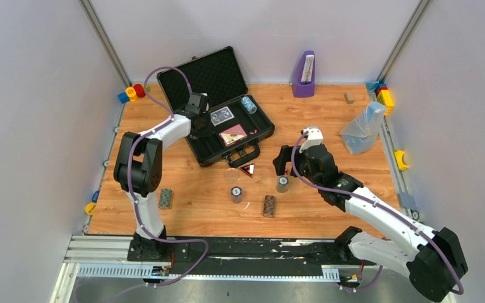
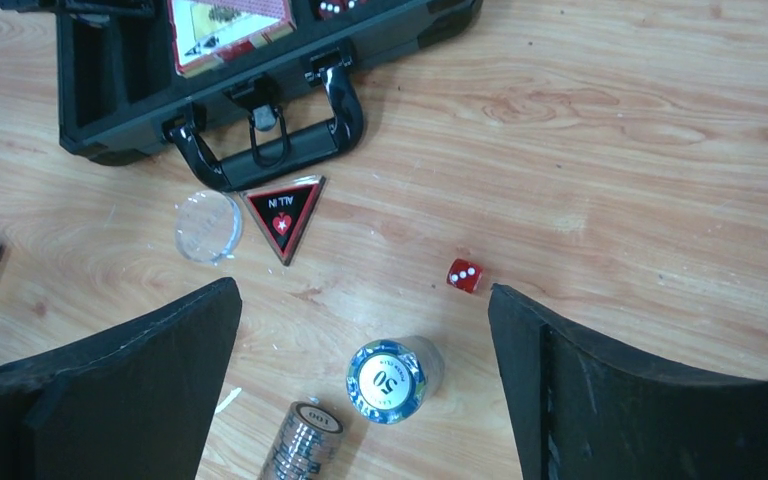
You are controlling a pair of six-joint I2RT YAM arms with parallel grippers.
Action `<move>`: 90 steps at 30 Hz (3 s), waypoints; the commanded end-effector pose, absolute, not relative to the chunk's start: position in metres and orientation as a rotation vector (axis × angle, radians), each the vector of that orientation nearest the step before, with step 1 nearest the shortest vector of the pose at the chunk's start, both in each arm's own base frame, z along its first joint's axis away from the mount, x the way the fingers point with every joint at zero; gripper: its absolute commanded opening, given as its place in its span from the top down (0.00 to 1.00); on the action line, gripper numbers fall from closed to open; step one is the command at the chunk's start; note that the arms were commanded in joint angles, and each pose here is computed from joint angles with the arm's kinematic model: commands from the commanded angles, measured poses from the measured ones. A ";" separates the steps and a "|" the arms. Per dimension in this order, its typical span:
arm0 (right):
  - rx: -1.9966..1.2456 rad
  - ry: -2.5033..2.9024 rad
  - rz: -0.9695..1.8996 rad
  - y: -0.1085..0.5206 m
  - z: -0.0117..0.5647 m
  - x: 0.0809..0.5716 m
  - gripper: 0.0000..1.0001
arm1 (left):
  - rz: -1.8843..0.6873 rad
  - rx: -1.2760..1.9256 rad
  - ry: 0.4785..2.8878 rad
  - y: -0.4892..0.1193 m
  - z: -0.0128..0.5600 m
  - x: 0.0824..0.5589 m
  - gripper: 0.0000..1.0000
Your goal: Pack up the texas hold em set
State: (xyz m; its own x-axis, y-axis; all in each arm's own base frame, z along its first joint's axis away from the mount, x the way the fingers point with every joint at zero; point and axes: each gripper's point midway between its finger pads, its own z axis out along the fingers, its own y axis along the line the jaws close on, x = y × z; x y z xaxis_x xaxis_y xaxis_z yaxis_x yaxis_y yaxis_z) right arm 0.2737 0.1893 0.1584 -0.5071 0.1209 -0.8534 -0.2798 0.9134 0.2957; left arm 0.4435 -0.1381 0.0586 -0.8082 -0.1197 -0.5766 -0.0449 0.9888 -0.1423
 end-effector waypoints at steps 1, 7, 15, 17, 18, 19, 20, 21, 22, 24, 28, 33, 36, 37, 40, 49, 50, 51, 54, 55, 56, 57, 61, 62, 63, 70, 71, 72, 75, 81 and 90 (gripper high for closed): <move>-0.078 2.112 0.499 0.185 0.143 0.264 0.03 | -0.130 -0.155 2.400 -0.121 0.085 0.472 1.00; -0.053 2.222 0.484 0.178 0.106 0.246 0.02 | -0.463 -0.001 2.314 -0.161 0.125 0.445 0.88; -0.065 2.274 0.512 0.182 0.078 0.238 0.07 | -0.694 0.124 2.203 -0.183 0.178 0.397 0.43; -0.071 2.277 0.518 0.184 0.078 0.239 0.09 | -0.696 0.135 2.181 -0.180 0.185 0.386 0.28; -0.072 2.279 0.518 0.184 0.077 0.239 0.11 | -0.693 0.136 2.185 -0.178 0.183 0.380 0.26; -0.075 2.284 0.518 0.185 0.076 0.240 0.12 | -0.685 0.132 2.174 -0.175 0.185 0.373 0.24; -0.081 2.294 0.518 0.187 0.074 0.240 0.14 | -0.684 0.133 2.148 -0.173 0.193 0.368 0.24; -0.088 2.302 0.520 0.188 0.073 0.240 0.16 | -0.682 0.130 2.132 -0.171 0.197 0.365 0.23; -0.094 2.314 0.522 0.190 0.071 0.240 0.18 | -0.682 0.129 2.117 -0.169 0.199 0.358 0.22; -0.103 2.336 0.527 0.193 0.067 0.239 0.21 | -0.680 0.123 2.093 -0.165 0.201 0.348 0.22; -0.112 2.342 0.533 0.197 0.065 0.242 0.26 | -0.641 0.111 2.062 -0.154 0.195 0.333 0.20; -0.132 2.343 0.519 0.201 0.065 0.249 0.42 | -0.601 0.097 2.039 -0.143 0.181 0.319 0.19; -0.165 2.347 0.491 0.203 0.068 0.255 0.55 | -0.580 0.102 1.998 -0.137 0.185 0.310 0.19; -0.178 2.350 0.480 0.204 0.069 0.258 0.60 | -0.560 0.095 2.002 -0.133 0.180 0.307 0.19; -0.224 2.367 0.455 0.208 0.076 0.264 0.70 | -0.531 0.080 1.970 -0.126 0.183 0.301 0.18; -0.459 2.562 0.502 0.244 0.077 0.270 0.78 | -0.514 0.079 1.966 -0.122 0.173 0.295 0.18; -0.465 2.571 0.498 0.248 0.078 0.275 0.77 | -0.513 0.078 1.965 -0.121 0.172 0.295 0.17; -0.467 2.590 0.484 0.250 0.074 0.279 0.75 | -0.514 0.078 1.963 -0.121 0.171 0.295 0.17; -0.478 2.609 0.485 0.259 0.070 0.287 0.51 | -0.514 0.078 1.959 -0.121 0.170 0.294 0.17; -0.477 2.605 0.492 0.262 0.071 0.290 0.43 | -0.514 0.079 1.957 -0.121 0.170 0.294 0.17; -0.473 2.601 0.496 0.264 0.071 0.293 0.34 | -0.513 0.078 1.956 -0.121 0.169 0.294 0.17; -0.468 2.593 0.496 0.266 0.073 0.296 0.27 | -0.514 0.079 1.955 -0.121 0.169 0.294 0.17; -0.448 2.562 0.483 0.267 0.081 0.303 0.14 | -0.520 0.084 1.952 -0.122 0.166 0.293 0.17; -0.451 2.553 0.485 0.266 0.084 0.303 0.12 | -0.520 0.085 1.952 -0.122 0.165 0.293 0.16; -0.452 2.544 0.489 0.266 0.086 0.303 0.10 | -0.523 0.088 1.947 -0.122 0.166 0.292 0.16; -0.481 2.451 0.599 0.264 0.103 0.284 0.09 | -0.527 0.090 1.931 -0.122 0.168 0.289 0.16; -0.481 2.445 0.607 0.262 0.103 0.281 0.09 | -0.528 0.090 1.932 -0.122 0.167 0.288 0.16; -0.479 2.443 0.612 0.261 0.101 0.279 0.09 | -0.528 0.090 1.930 -0.121 0.168 0.288 0.16; -0.482 2.468 0.612 0.260 0.091 0.275 0.11 | -0.531 0.090 1.929 -0.122 0.167 0.287 0.16; -0.499 2.453 0.598 0.270 0.079 0.281 0.16 | -0.543 0.098 1.893 -0.123 0.174 0.287 0.16; -0.496 2.458 0.549 0.278 0.073 0.292 0.56 | -0.620 0.178 1.771 -0.134 0.193 0.274 0.04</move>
